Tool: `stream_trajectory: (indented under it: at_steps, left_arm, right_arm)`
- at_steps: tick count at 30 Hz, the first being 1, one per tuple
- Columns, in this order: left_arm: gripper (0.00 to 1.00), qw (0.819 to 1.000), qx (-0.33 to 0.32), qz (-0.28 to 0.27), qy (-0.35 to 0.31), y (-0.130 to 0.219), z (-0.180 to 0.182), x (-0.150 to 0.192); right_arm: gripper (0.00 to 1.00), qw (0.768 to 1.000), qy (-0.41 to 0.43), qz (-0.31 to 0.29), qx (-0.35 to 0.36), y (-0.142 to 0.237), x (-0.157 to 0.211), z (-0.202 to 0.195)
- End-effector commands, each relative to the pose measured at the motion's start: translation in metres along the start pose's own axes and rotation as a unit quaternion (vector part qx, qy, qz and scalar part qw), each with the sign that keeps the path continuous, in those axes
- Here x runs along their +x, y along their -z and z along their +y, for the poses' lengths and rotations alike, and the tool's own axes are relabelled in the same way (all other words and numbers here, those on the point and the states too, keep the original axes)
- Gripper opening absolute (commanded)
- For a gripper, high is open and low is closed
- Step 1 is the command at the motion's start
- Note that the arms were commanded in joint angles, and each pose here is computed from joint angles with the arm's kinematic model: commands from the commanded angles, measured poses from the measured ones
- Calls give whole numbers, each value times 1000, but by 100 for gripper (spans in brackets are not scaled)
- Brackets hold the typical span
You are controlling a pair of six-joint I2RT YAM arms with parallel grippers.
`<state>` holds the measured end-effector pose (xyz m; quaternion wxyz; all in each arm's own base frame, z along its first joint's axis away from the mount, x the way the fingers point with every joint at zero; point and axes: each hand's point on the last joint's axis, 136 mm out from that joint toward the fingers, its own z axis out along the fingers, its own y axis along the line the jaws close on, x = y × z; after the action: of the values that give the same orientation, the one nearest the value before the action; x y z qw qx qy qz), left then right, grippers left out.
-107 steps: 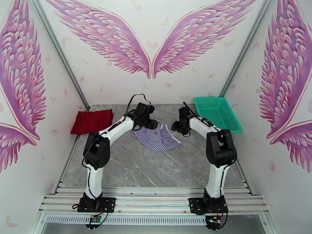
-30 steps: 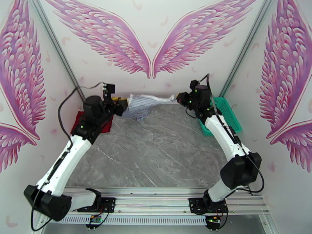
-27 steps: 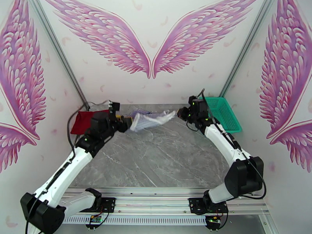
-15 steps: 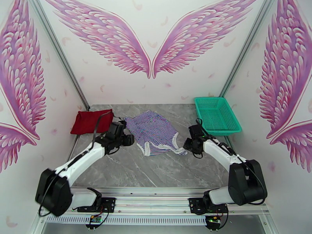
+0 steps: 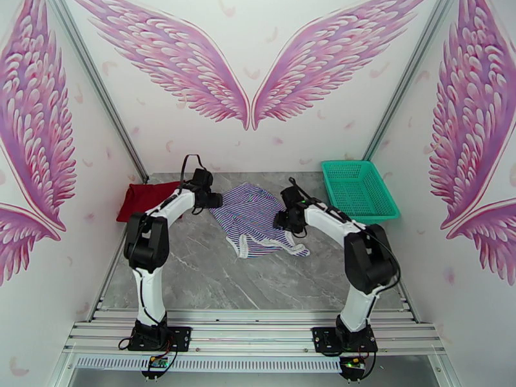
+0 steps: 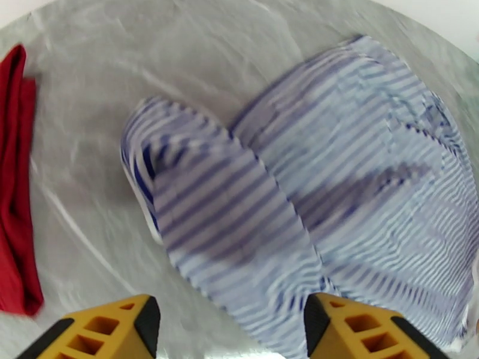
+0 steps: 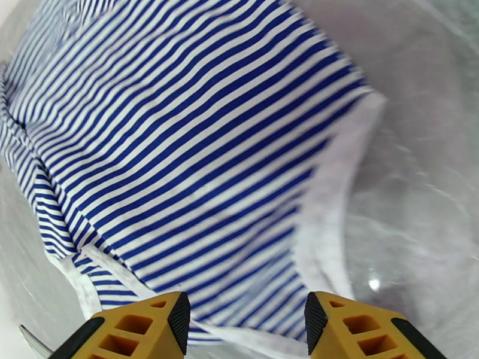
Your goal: Fold and stack the mixed laundry pile
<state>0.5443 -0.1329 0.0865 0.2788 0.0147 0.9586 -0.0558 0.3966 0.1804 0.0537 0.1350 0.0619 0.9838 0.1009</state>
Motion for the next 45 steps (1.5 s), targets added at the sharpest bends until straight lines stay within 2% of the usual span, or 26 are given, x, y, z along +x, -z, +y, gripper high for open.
stream_trajectory:
  at_steps: [1,4,8,13,16,20,23,26,28,31,33,37,41,45]
  left_arm:
    - [70,999,-29,33,-29,-25,2,1]
    - [68,998,-35,50,-17,-48,-1,2]
    - [54,993,-80,88,2,-59,10,21]
    - [33,992,-82,91,40,-30,17,47]
    - [30,993,-65,76,65,1,15,62]
    - [31,991,-32,70,110,41,6,92]
    - [34,990,-6,66,124,70,-15,117]
    - [56,991,-8,72,110,89,-26,142]
    - [63,992,-17,69,103,98,-23,145]
    - [69,995,-3,58,79,96,-20,130]
    - [70,997,3,53,50,86,-17,115]
    - [72,999,21,29,3,54,-20,60]
    - [73,999,33,2,-20,14,-26,6]
    - [73,999,28,0,-33,-28,-32,-27]
  right_arm:
    - [52,999,-6,25,25,-16,0,-4]
    - [51,998,1,30,61,-29,-6,-15]
    - [51,996,-7,42,76,-47,-17,-24]
    - [51,995,-17,56,86,-67,-38,-26]
    - [52,994,-26,59,89,-79,-53,-27]
    - [53,995,-43,42,82,-83,-84,-32]
    - [55,997,-40,22,63,-73,-107,-33]
    - [57,998,-14,-13,52,-38,-124,-25]
    - [59,999,1,-34,41,-9,-128,-20]
    - [65,997,19,-60,37,23,-125,-21]
    - [70,996,30,-66,49,30,-120,-30]
    - [71,997,13,-46,67,17,-116,-54]
    - [66,998,-7,-62,26,-5,-133,-42]
    - [66,996,-33,-80,-16,-26,-154,-22]
